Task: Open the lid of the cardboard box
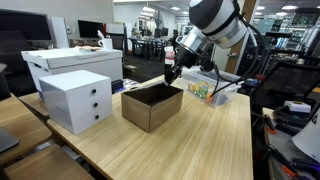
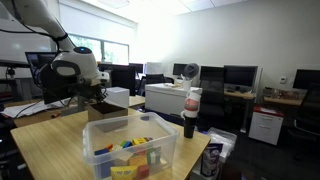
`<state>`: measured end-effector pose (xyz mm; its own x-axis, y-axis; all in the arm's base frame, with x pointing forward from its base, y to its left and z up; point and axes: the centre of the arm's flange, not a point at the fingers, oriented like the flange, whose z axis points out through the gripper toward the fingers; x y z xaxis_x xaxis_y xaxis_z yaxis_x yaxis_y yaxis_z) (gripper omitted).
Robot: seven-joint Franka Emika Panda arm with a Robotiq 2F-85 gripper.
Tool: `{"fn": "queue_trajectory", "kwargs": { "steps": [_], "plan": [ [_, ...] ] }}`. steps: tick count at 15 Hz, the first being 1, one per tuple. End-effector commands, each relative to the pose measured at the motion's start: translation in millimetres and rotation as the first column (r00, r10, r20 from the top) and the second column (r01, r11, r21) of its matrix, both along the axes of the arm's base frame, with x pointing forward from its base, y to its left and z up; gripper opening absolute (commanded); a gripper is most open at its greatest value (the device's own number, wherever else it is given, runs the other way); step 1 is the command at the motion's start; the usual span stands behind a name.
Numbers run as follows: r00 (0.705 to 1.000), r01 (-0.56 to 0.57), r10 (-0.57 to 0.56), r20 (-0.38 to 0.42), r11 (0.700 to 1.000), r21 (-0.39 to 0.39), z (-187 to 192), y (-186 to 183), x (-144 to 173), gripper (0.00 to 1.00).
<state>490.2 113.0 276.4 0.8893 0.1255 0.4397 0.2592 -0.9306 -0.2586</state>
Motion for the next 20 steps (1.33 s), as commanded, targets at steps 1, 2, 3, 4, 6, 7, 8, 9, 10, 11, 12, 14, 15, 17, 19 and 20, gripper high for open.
{"fn": "queue_trajectory", "kwargs": {
  "steps": [1, 2, 3, 4, 6, 7, 8, 9, 10, 11, 12, 14, 15, 17, 19, 20],
  "plan": [
    [0.998, -0.028, 0.029, 0.049, 0.999, -0.020, 5, -4, -1, 0.02],
    [0.998, -0.034, 0.035, 0.050, 0.999, -0.022, 6, -3, 1, 0.02],
    [0.997, -0.044, 0.046, 0.054, 0.999, -0.029, 8, -3, 3, 0.02],
    [0.997, -0.056, 0.058, 0.051, 0.998, -0.038, 9, -3, 5, 0.02],
    [0.995, -0.081, 0.084, 0.053, 0.995, -0.056, 14, -2, 12, 0.02],
    [0.994, -0.093, 0.096, 0.053, 0.993, -0.068, 16, -2, 15, 0.03],
    [0.992, -0.109, 0.114, 0.056, 0.991, -0.082, 20, 5, 15, 0.02],
    [0.990, -0.126, 0.132, 0.058, 0.987, -0.096, 22, 5, 18, 0.02],
    [0.986, -0.146, 0.153, 0.061, 0.983, -0.111, 25, 6, 21, 0.02],
    [0.983, -0.161, 0.170, 0.064, 0.979, -0.122, 27, 6, 25, 0.02],
    [0.980, -0.179, 0.189, 0.068, 0.975, -0.132, 29, 7, 29, 0.03],
    [0.974, -0.202, 0.214, 0.075, 0.969, -0.145, 32, 8, 36, 0.03],
    [0.971, -0.210, 0.224, 0.079, 0.966, -0.151, 35, 9, 39, 0.03],
    [0.966, -0.225, 0.242, 0.095, 0.961, -0.161, 40, 10, 44, 0.02],
    [0.960, -0.235, 0.256, 0.111, 0.957, -0.168, 46, 12, 49, 0.03],
    [0.958, -0.241, 0.263, 0.117, 0.956, -0.169, 48, 14, 53, 0.02]
  ]
}}
